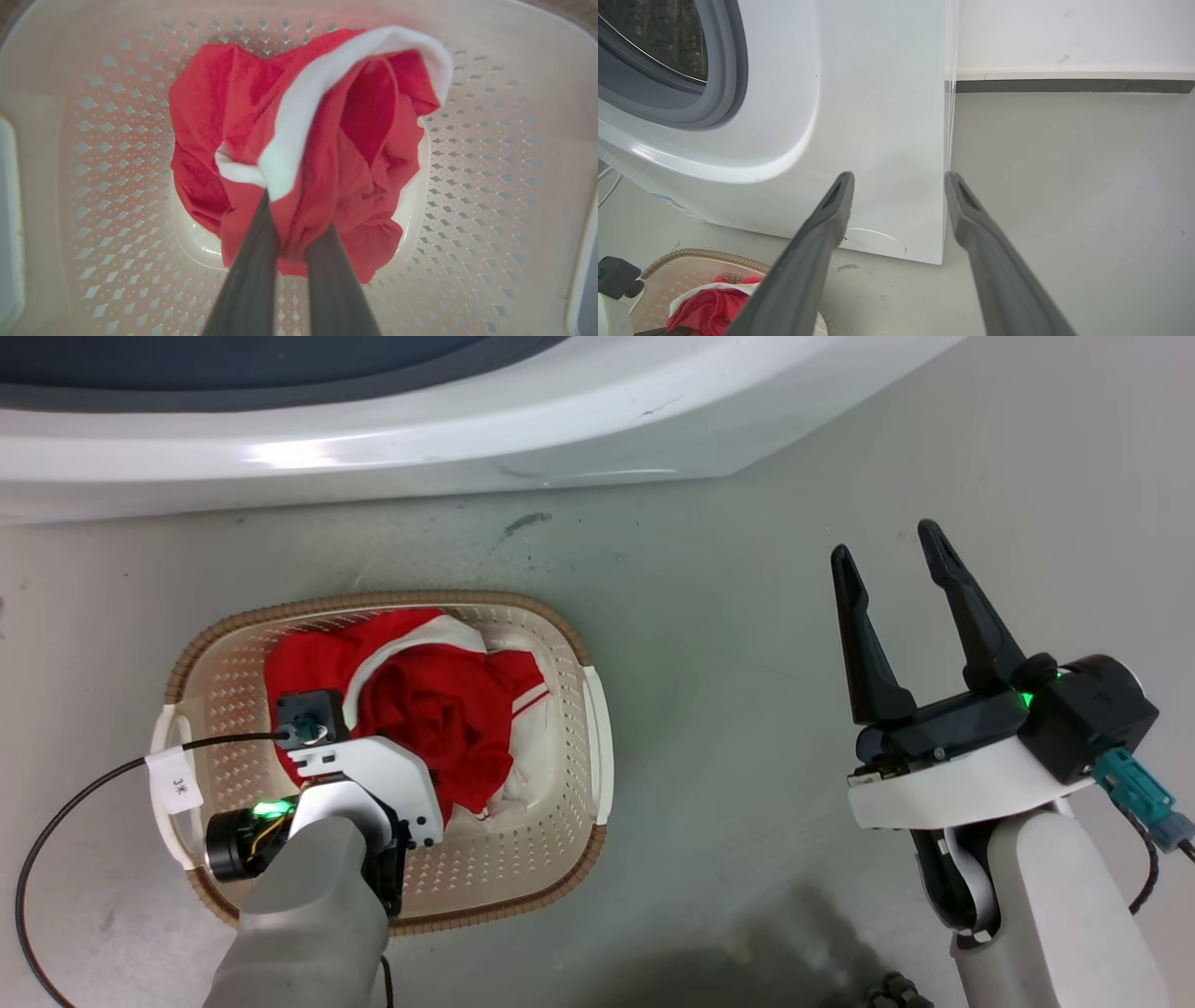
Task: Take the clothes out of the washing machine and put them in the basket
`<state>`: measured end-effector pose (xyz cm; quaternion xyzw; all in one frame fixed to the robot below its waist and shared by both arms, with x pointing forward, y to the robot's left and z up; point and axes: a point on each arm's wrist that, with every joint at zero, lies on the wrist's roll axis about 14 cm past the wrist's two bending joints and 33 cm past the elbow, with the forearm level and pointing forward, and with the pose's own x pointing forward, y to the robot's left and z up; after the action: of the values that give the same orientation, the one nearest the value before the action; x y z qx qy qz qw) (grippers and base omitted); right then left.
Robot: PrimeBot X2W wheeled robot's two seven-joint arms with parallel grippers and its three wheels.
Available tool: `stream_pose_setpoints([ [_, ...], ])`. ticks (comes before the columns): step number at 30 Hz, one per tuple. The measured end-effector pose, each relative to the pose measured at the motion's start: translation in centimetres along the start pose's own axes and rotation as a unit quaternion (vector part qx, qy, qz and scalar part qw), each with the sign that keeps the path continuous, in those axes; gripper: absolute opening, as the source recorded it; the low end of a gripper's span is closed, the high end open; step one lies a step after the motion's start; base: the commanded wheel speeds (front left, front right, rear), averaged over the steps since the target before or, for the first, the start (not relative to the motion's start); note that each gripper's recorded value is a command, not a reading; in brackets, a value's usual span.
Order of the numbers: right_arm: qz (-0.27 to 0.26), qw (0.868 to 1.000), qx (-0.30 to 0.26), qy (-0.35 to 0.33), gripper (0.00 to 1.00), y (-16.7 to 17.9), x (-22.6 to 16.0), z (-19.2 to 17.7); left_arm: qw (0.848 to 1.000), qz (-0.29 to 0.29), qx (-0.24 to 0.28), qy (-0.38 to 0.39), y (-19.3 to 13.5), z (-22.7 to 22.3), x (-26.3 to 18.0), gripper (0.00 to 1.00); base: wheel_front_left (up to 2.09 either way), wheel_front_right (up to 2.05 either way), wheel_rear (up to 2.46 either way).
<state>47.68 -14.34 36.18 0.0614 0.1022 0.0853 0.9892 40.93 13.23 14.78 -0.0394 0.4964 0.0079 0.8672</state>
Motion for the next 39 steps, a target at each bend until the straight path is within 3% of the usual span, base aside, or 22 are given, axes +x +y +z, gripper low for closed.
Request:
stream_pose_setpoints([
  [6, -0.001, 1.000, 0.000, 0.006, 1.00, -0.2, 0.3, -0.7, 0.999, 0.018, -0.003, 0.028, 0.8, -1.5, 0.3, 0.00, 0.00, 0.00, 0.00],
  [8, -0.001, 1.000, 0.000, 0.006, 1.00, -0.2, 0.3, -0.7, 0.999, 0.019, -0.004, 0.031, 0.9, -1.5, 0.1, 0.35, 0.00, 0.00, 0.00],
  [9, 0.000, 1.000, -0.002, 0.005, 1.00, -0.1, 0.2, -0.6, 0.999, 0.022, -0.007, 0.031, 1.0, -1.4, 0.0, 0.96, 0.00, 0.00, 0.00],
  [10, 0.001, 1.000, -0.003, 0.003, 1.00, -0.1, 0.2, -0.4, 0.999, 0.022, -0.006, 0.029, 1.0, -1.3, -0.1, 1.00, 0.00, 0.00, 0.00],
  [22, -0.001, 0.999, -0.017, -0.048, 1.00, 0.6, -2.1, 4.8, 0.999, 0.018, -0.024, -0.013, 1.4, 0.3, -5.5, 1.00, 0.00, 0.00, 0.00],
  [31, -0.005, 0.996, -0.029, -0.082, 1.00, 1.4, -5.6, 8.7, 0.991, -0.010, -0.020, -0.128, 0.9, 5.5, -10.5, 1.00, 0.00, 0.00, 0.00],
  [39, -0.003, 0.993, -0.045, -0.107, 1.00, 2.1, -7.9, 11.3, 0.946, -0.045, -0.017, -0.320, -0.9, 15.2, -17.1, 1.00, 0.00, 0.00, 0.00],
])
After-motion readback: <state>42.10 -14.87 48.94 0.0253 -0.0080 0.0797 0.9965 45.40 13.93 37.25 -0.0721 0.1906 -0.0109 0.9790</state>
